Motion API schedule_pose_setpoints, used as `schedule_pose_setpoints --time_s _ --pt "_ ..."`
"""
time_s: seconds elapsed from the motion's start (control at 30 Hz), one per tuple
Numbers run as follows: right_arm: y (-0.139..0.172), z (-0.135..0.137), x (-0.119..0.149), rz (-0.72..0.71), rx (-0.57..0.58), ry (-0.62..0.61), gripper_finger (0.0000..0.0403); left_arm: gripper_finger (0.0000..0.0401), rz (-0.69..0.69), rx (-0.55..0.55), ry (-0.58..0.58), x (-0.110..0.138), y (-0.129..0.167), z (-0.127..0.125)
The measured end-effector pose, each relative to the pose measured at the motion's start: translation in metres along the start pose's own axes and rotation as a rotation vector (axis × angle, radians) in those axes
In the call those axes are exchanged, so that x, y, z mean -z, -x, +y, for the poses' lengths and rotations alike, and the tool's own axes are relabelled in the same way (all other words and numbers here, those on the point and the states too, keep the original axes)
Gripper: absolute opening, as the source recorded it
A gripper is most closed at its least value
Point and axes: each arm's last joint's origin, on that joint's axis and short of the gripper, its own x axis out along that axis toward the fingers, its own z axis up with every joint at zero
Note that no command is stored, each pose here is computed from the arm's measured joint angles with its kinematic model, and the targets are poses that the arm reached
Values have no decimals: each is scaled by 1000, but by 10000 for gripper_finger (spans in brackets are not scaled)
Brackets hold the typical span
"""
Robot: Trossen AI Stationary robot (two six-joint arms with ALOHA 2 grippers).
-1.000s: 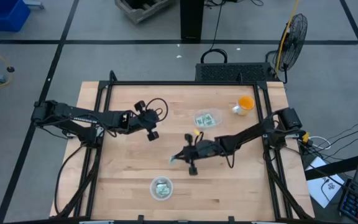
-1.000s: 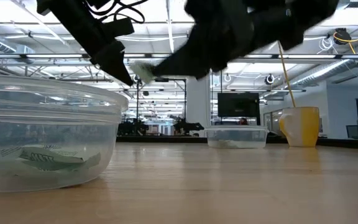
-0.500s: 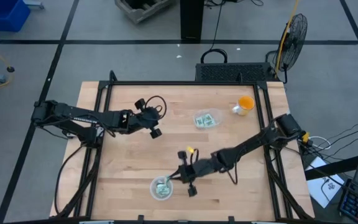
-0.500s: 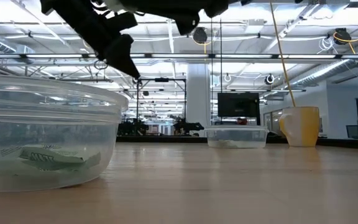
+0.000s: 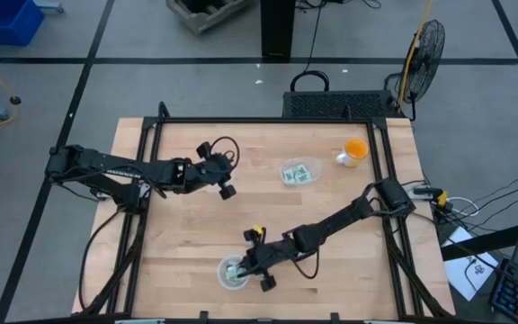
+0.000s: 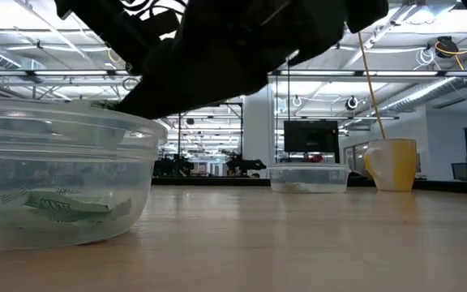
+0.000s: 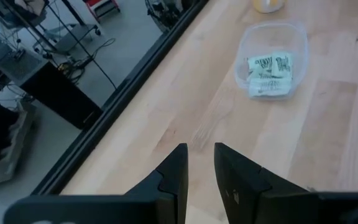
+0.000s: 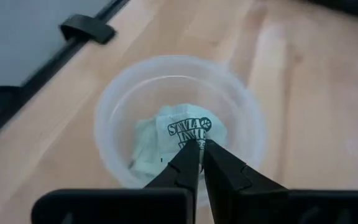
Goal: Pick and place Stevia / Truvia into bins
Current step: Put the stevia packet into the transparent container, then return to Home Position
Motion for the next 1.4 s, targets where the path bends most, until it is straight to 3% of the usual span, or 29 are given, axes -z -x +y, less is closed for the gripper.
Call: schedule_pose_setpoints --time_s 0.17,0.37,0.57,0.73,0.87,1.13,1.4 --pt "0 -1 3 27 -56 -50 17 85 -3 11 31 0 0 0" --pt "0 5 3 31 -64 66 66 85 -5 13 48 -1 0 0" --pt "0 3 2 17 -60 66 119 85 -7 14 50 -1 0 0" --pt "10 2 -9 -30 -55 157 136 85 -11 15 54 -1 1 0" --pt "46 -5 -36 -66 23 269 129 85 -65 22 89 -9 14 8" --pt "161 -28 -74 5 316 190 109 85 -141 71 138 -12 71 40" --pt "272 -38 -70 19 299 -112 109 85 -138 118 134 13 130 77"
